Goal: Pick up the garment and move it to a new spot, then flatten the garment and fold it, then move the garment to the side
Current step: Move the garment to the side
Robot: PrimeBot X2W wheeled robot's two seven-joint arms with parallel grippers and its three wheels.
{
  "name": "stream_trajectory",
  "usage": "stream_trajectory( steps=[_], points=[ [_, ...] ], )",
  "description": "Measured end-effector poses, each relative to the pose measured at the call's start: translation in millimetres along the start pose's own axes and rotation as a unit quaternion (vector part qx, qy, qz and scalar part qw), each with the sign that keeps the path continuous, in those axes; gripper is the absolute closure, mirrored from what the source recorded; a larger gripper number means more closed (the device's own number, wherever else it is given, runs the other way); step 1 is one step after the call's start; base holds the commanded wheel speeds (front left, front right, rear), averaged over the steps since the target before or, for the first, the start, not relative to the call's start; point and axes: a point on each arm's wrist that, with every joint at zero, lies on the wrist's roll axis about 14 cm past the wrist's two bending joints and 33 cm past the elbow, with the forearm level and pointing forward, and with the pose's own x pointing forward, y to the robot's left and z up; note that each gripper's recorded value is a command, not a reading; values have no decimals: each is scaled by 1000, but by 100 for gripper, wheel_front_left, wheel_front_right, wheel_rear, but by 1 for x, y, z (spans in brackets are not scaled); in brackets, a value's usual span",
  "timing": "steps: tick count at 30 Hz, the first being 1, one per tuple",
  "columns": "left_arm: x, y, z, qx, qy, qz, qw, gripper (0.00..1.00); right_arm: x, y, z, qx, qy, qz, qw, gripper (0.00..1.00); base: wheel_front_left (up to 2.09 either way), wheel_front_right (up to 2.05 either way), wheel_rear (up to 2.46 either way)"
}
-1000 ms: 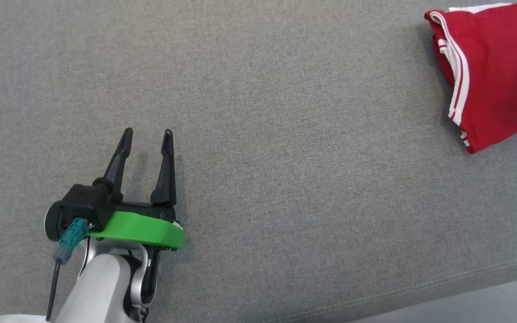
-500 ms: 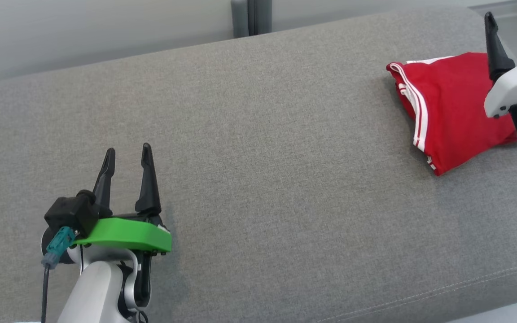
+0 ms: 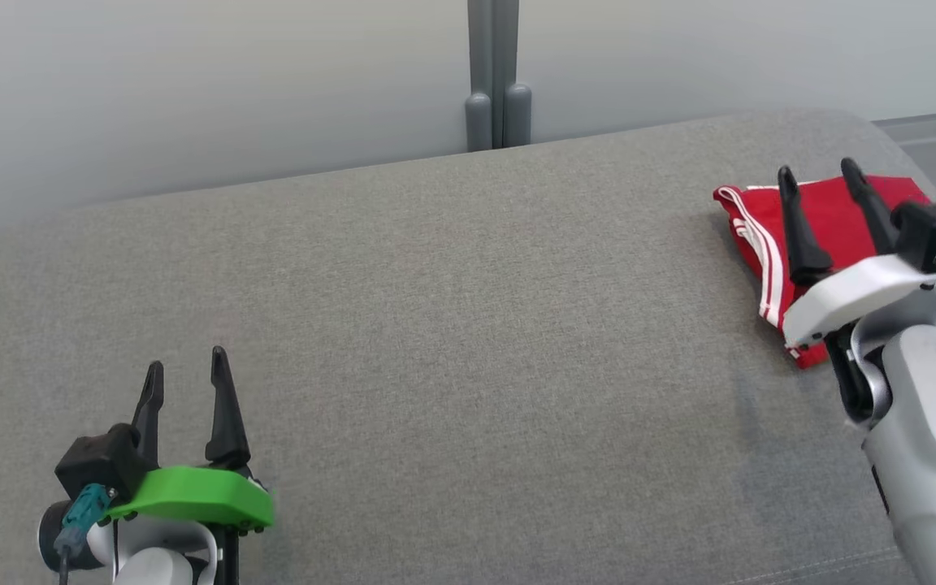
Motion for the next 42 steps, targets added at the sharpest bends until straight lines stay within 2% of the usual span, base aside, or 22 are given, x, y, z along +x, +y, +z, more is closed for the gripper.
stream_trajectory(
  steps=[12,19,22,30,42],
  points=[
    [-39,20,-3,-2,0,37,999,0,-55,61,-24,57,8,12,998,0,0,0,0],
    [-46,19,-13,1,14,37,999,0,-81,84,-39,72,34,32,996,0,0,0,0],
    [-47,17,-17,-1,19,36,999,0,-91,94,-45,97,44,42,993,0,0,0,0],
    [-46,15,-20,9,25,26,999,0,-98,100,-48,115,44,45,991,0,0,0,0],
    [-44,17,-17,20,20,20,999,0,-100,97,-52,108,50,42,992,0,0,0,0]
  ],
)
